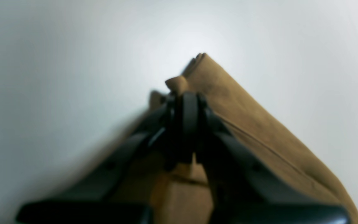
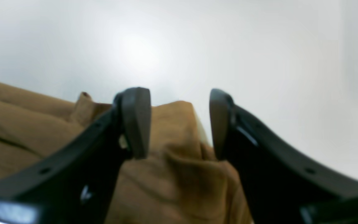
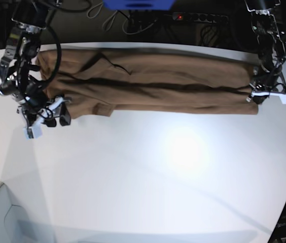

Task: Layout the t-shirt on the table in an organized manner, then fold the t-shirt properly
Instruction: 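Regrasp the folded edge with the left gripper and straighten the fold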

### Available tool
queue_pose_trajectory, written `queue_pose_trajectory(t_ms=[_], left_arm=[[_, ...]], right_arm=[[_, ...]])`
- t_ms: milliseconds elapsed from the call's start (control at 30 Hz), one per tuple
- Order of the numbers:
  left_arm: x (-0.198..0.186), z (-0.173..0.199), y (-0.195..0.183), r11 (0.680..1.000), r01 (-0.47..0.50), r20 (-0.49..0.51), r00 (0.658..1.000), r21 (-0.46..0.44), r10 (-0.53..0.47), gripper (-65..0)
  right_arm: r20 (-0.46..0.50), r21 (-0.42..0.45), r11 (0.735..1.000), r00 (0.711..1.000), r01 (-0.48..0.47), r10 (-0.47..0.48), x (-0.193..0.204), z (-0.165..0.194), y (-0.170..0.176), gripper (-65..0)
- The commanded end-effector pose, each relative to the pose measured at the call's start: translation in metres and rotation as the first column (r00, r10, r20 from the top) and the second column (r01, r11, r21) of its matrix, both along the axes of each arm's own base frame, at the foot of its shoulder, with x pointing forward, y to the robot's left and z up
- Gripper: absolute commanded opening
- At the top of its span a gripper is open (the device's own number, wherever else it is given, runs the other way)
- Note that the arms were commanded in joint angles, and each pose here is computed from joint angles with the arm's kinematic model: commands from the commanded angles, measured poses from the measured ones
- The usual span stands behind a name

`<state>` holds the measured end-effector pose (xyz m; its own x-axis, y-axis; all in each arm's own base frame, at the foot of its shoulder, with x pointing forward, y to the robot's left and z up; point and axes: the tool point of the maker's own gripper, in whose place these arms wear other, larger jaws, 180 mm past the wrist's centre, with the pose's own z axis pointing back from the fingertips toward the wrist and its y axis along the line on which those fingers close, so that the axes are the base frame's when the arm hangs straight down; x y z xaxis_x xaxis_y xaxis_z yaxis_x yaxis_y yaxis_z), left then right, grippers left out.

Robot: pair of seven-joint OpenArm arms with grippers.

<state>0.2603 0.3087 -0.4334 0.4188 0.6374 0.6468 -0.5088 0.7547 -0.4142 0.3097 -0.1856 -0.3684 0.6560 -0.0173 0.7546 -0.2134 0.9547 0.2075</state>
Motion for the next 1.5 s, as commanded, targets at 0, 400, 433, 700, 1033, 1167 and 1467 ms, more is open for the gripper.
queue_pose_trajectory(t_ms=[0,400,433,700,1033,1167,1467], left_arm=[[-0.011,-0.009,0.002,1.0,0.002,-0.064,0.998,0.002,-0.002,-64.8],[-0.011,-0.009,0.002,1.0,0.002,-0.065,0.998,0.002,-0.002,-64.8],[-0.011,-0.009,0.002,1.0,0.002,-0.065,0.998,0.002,-0.002,-64.8],[-0.012,-0.01,0.002,1.0,0.002,-0.067,0.998,0.002,-0.002,-64.8],[-0.012,-0.01,0.001,1.0,0.002,-0.067,0.998,0.0,-0.002,-64.8],[-0.016,-0.012,0.002,1.0,0.0,-0.073,0.997,-0.001,0.0,-64.8],[-0.016,-0.012,0.002,1.0,0.0,-0.073,0.997,-0.001,0.0,-64.8]], right_arm=[[0.042,0.005,1.0,0.999,-0.002,0.002,0.009,0.01,-0.002,-33.9],[-0.04,0.057,0.997,0.998,-0.046,0.048,-0.001,-0.03,0.016,-34.4],[-0.047,0.06,0.997,0.998,-0.044,0.047,-0.002,-0.033,0.016,-34.4],[-0.048,0.046,0.998,0.998,-0.045,0.047,-0.002,-0.032,0.01,-48.5],[-0.019,0.026,0.999,0.999,-0.045,0.045,-0.005,-0.021,0.008,-65.0],[0.083,-0.023,0.997,0.994,-0.072,0.074,-0.009,0.013,0.015,-65.0],[0.092,-0.038,0.999,0.995,-0.031,0.035,-0.064,0.029,0.022,-65.0]])
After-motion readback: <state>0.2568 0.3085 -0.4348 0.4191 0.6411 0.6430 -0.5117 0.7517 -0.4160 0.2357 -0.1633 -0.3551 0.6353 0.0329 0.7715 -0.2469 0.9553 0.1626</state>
